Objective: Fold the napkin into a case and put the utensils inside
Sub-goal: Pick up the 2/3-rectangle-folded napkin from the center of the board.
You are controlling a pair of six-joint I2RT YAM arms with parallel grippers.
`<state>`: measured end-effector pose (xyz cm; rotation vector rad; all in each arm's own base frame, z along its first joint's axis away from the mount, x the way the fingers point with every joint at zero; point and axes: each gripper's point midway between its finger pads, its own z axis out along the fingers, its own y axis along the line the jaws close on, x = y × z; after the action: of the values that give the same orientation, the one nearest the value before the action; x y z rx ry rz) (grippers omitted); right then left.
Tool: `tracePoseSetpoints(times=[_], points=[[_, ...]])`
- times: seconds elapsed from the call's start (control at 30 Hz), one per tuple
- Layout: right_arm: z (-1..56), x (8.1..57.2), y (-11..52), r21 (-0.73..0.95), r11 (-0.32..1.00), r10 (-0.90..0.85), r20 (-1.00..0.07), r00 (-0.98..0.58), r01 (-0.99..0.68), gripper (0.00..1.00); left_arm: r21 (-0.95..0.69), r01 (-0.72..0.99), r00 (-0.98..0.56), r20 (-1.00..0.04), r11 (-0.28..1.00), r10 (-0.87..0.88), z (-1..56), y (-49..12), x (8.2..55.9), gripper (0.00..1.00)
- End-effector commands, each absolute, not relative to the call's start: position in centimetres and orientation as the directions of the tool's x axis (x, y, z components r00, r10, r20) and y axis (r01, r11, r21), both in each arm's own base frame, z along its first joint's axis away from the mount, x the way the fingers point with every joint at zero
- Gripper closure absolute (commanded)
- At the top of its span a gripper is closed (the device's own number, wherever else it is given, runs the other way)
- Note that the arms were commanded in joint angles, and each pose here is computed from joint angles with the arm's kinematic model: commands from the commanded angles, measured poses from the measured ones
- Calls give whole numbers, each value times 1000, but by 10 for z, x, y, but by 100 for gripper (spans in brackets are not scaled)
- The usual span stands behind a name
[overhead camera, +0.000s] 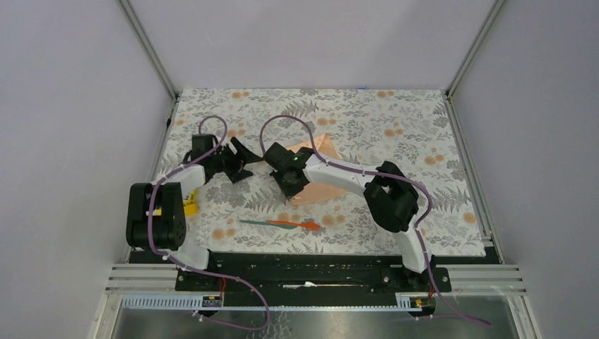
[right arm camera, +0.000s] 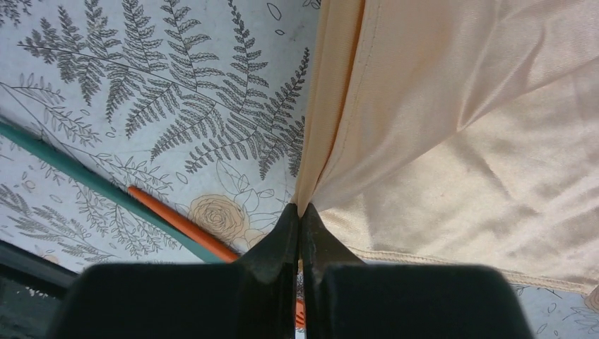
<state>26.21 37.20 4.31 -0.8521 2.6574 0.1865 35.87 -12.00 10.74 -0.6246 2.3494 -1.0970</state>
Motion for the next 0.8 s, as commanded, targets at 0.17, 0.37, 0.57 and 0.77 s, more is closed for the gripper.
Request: tracePoseSetpoints(times=[0.17, 0.37, 0.57, 0.77], points=[[66, 271, 370, 93, 814, -486, -431, -760, -573, 100, -896, -217, -749, -101, 387, -655, 92, -146, 364, 15], [54, 268, 369, 64, 806, -531, -358, -768, -588, 72, -853, -222, -721, -183, 473, -668, 98, -135, 360, 14], [52, 266, 371, -22, 791, -584, -326, -744, -611, 41, -776, -177, -679, -349, 606, -646, 138, -114, 363, 11], [43, 261, 374, -92, 775, -624, -276, -731, -626, 58, -686, -163, -648, -467, 709, -601, 163, -90, 364, 10]])
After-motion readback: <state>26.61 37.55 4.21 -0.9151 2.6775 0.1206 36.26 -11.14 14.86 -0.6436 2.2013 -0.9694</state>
